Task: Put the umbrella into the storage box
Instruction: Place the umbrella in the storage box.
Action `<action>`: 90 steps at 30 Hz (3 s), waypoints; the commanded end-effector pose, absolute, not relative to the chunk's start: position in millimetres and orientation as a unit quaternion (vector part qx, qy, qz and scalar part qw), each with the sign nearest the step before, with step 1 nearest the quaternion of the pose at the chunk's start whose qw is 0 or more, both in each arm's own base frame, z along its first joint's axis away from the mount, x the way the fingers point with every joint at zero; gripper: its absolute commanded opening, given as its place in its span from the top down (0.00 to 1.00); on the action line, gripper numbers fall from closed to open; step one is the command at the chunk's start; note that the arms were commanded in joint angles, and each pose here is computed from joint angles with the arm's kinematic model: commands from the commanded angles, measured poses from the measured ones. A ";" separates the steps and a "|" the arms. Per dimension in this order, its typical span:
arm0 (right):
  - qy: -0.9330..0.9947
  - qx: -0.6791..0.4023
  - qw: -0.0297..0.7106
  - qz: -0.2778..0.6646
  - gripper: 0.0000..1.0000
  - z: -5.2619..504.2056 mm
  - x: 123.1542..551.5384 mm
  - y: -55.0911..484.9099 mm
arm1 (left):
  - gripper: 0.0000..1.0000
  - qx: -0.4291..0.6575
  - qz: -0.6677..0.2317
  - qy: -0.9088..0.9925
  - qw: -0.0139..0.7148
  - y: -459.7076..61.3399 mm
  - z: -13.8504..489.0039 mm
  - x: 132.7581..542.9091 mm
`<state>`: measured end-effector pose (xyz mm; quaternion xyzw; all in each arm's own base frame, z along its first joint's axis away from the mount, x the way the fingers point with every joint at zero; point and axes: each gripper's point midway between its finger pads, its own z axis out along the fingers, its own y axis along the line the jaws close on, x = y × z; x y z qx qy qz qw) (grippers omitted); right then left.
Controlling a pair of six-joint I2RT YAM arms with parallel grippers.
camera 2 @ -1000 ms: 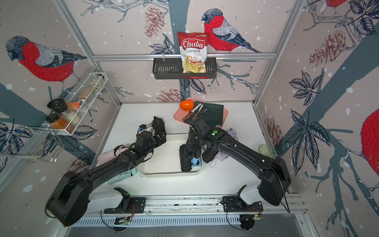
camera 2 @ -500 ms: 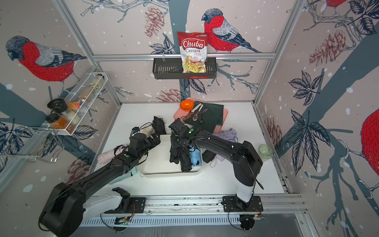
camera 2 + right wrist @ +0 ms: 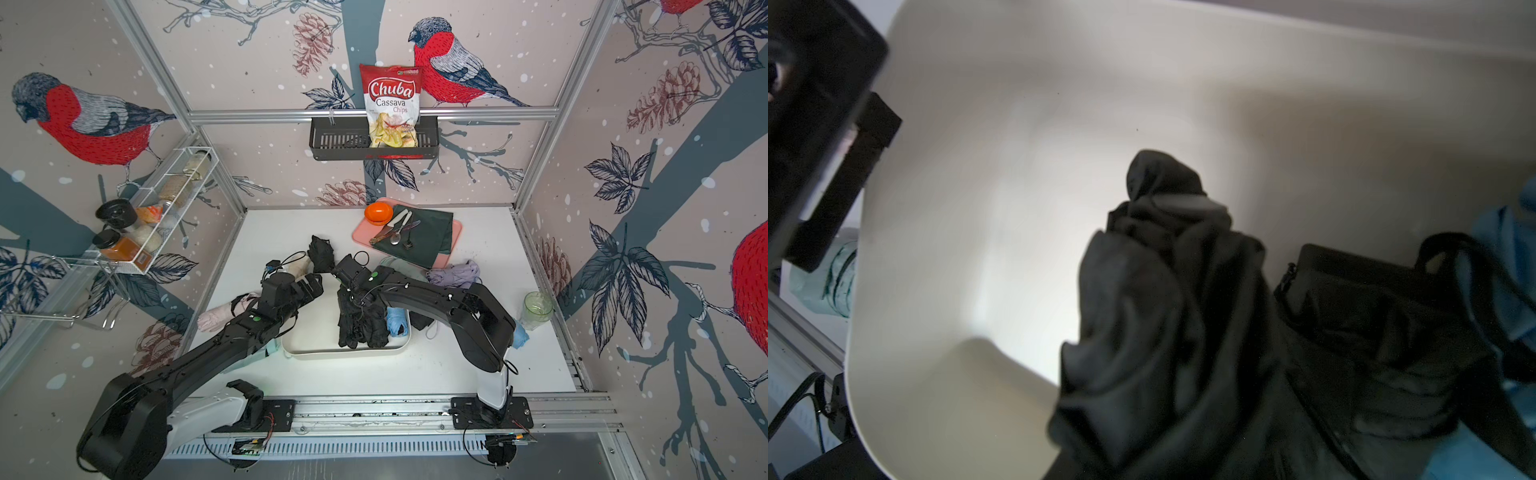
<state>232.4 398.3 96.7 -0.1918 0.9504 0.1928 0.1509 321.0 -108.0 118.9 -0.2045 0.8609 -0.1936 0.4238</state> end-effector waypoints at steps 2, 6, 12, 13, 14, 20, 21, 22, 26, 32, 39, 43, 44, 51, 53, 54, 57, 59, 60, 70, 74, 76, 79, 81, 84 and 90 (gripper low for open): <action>0.949 -0.174 0.160 0.207 0.74 95.2 236.4 405.3 | 0.02 -0.196 -0.205 0.862 0.420 -113.2 117.0 322.5; 0.954 -0.167 0.150 0.197 0.72 83.6 235.7 403.1 | 0.02 -0.193 -0.208 0.864 0.415 -115.6 113.1 323.0; 0.963 -0.149 0.143 0.171 0.68 66.2 237.5 391.3 | 0.01 -0.187 -0.216 0.868 0.406 -121.2 109.7 324.2; 0.964 -0.147 0.144 0.166 0.67 64.5 238.2 389.5 | 0.01 -0.186 -0.218 0.869 0.404 -122.5 109.3 324.7; 0.965 -0.144 0.145 0.162 0.66 62.6 239.1 387.6 | 0.01 -0.184 -0.218 0.870 0.401 -123.6 108.5 324.9; 0.969 -0.141 0.133 0.151 0.58 46.6 239.3 381.9 | 0.02 -0.178 -0.226 0.875 0.390 -129.4 103.6 325.9; 0.969 -0.142 0.132 0.150 0.56 45.1 238.6 381.7 | 0.02 -0.177 -0.226 0.876 0.388 -129.8 102.8 325.9; 0.970 -0.143 0.130 0.149 0.53 43.5 238.1 381.5 | 0.02 -0.176 -0.225 0.877 0.387 -130.0 102.0 325.8; 0.969 -0.145 0.131 0.151 0.42 43.1 238.5 380.8 | 0.02 -0.175 -0.226 0.879 0.383 -131.2 99.8 325.9; 0.969 -0.145 0.136 0.148 0.34 46.2 240.3 378.4 | 0.02 -0.173 -0.228 0.882 0.375 -133.6 96.1 325.7; 0.967 -0.145 0.153 0.147 0.30 59.6 242.5 374.2 | 0.05 -0.163 -0.234 0.885 0.367 -137.5 91.8 322.1; 0.963 -0.145 0.168 0.151 0.29 74.2 244.6 372.9 | 0.12 -0.157 -0.236 0.889 0.360 -139.0 87.8 318.6; 0.962 -0.144 0.173 0.152 0.29 78.6 245.5 372.4 | 0.15 -0.156 -0.237 0.889 0.359 -139.8 87.1 318.0; 0.954 -0.132 0.219 0.155 0.29 119.1 257.0 360.5 | 0.21 -0.132 -0.246 0.896 0.346 -154.8 80.5 308.2; 0.953 -0.119 0.234 0.148 0.29 128.7 264.5 348.9 | 0.21 -0.120 -0.246 0.899 0.342 -162.8 78.6 305.3; 0.953 -0.113 0.240 0.145 0.29 131.8 268.1 342.4 | 0.21 -0.114 -0.246 0.901 0.339 -167.2 77.2 303.4; 0.954 -0.089 0.254 0.131 0.28 137.4 279.3 317.1 | 0.21 -0.100 -0.246 0.906 0.331 -177.3 72.9 298.2; 0.955 -0.073 0.260 0.124 0.28 139.7 285.9 299.9 | 0.22 -0.094 -0.250 0.907 0.326 -182.5 70.8 295.8; 0.955 -0.064 0.263 0.119 0.28 140.7 289.0 290.2 | 0.22 -0.091 -0.251 0.908 0.323 -184.4 69.3 294.6; 0.958 0.046 0.269 0.087 0.25 122.7 308.5 190.1 | 0.23 -0.061 -0.269 0.911 0.307 -207.8 64.1 288.5; 0.955 0.088 0.260 0.108 0.25 109.6 303.1 166.2 | 0.24 -0.053 -0.271 0.913 0.300 -215.2 60.6 288.0; 0.953 0.105 0.253 0.129 0.24 102.8 297.4 161.9 | 0.25 -0.053 -0.269 0.915 0.296 -216.1 57.8 288.2; 0.949 0.127 0.243 0.154 0.24 92.4 287.4 159.2 | 0.26 -0.053 -0.265 0.918 0.289 -215.7 52.9 287.1; 0.947 0.138 0.235 0.170 0.23 87.4 281.2 160.6 | 0.27 -0.056 -0.259 0.921 0.284 -213.6 49.4 285.6; 0.942 0.152 0.226 0.194 0.23 81.8 273.2 163.6 | 0.27 -0.059 -0.252 0.925 0.280 -210.1 45.5 282.7; 0.935 0.169 0.216 0.226 0.23 74.8 263.7 167.8 | 0.27 -0.063 -0.244 0.926 0.282 -206.0 46.2 282.2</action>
